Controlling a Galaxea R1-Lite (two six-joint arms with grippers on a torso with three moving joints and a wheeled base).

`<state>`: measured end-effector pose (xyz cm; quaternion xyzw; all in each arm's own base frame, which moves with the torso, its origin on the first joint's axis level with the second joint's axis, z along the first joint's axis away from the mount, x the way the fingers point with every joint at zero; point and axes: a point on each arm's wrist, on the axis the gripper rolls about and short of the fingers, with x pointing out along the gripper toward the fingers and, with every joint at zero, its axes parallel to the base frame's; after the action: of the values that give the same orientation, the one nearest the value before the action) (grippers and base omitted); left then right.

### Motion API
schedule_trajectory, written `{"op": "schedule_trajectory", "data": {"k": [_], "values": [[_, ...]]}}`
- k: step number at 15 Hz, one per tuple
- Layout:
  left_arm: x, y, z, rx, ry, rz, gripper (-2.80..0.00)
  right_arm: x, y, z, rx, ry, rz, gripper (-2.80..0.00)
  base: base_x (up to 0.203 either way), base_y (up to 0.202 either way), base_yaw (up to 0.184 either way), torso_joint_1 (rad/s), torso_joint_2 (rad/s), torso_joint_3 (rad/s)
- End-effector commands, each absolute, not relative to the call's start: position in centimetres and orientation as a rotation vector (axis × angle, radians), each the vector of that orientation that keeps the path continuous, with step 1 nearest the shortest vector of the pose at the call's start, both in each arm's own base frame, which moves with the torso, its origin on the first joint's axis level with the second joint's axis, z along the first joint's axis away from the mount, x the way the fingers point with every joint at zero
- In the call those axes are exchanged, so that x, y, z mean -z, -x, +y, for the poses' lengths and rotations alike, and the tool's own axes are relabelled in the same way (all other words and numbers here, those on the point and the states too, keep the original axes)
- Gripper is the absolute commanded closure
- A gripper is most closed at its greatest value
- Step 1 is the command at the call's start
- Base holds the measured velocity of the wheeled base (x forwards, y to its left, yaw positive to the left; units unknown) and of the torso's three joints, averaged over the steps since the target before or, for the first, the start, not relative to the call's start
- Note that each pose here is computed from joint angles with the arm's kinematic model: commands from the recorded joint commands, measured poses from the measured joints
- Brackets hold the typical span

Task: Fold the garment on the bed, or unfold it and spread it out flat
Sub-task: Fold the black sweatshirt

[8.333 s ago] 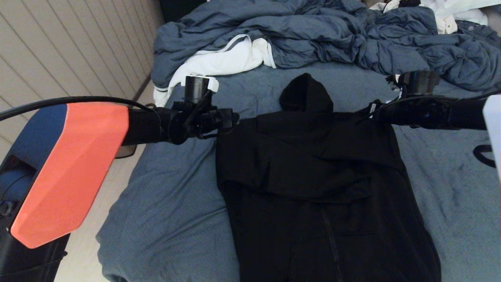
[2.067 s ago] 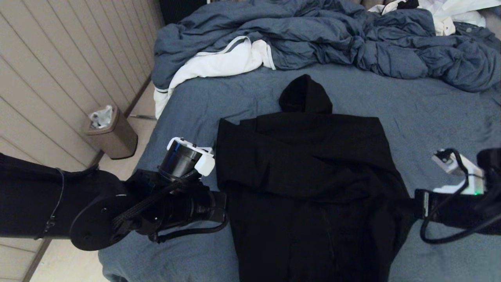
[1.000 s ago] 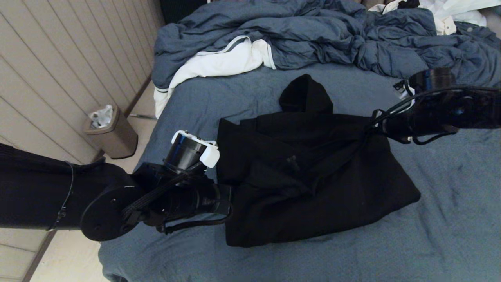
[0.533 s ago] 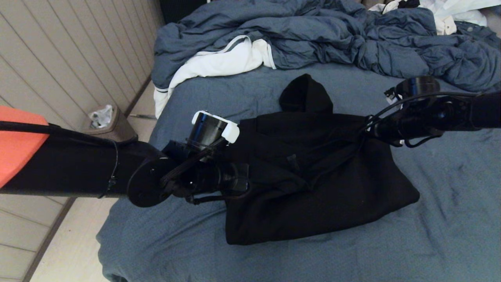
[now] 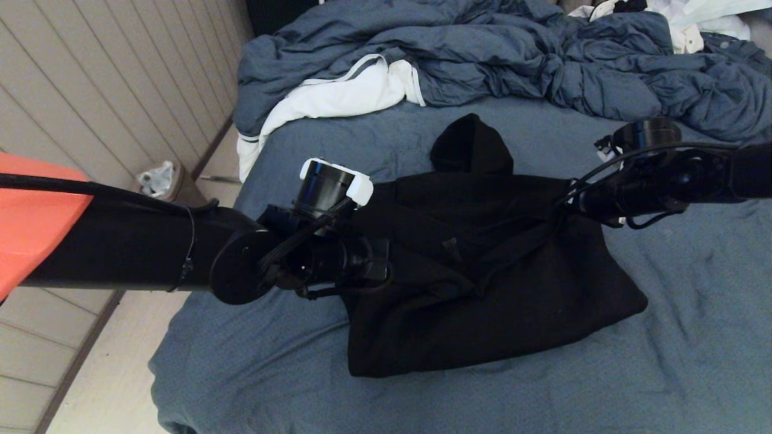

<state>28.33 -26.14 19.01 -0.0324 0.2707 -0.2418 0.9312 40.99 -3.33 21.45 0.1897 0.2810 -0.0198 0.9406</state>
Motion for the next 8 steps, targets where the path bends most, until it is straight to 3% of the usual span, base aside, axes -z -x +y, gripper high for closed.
{"op": "schedule_trajectory", "data": {"k": [1,8], "values": [[-19.3,-28.5,-26.2,0.496,0.074,0.542,-2.8,-21.8,-40.8,-3.3,0.039,-0.389,0.568,0.0,0.0,0.0,0.0,0.0,0.0,0.0],[-17.5,-28.6,-27.7,0.615,-0.002,0.519,-2.8,-21.8,-40.5,-3.3,0.039,-0.388,0.57,0.0,0.0,0.0,0.0,0.0,0.0,0.0]]}}
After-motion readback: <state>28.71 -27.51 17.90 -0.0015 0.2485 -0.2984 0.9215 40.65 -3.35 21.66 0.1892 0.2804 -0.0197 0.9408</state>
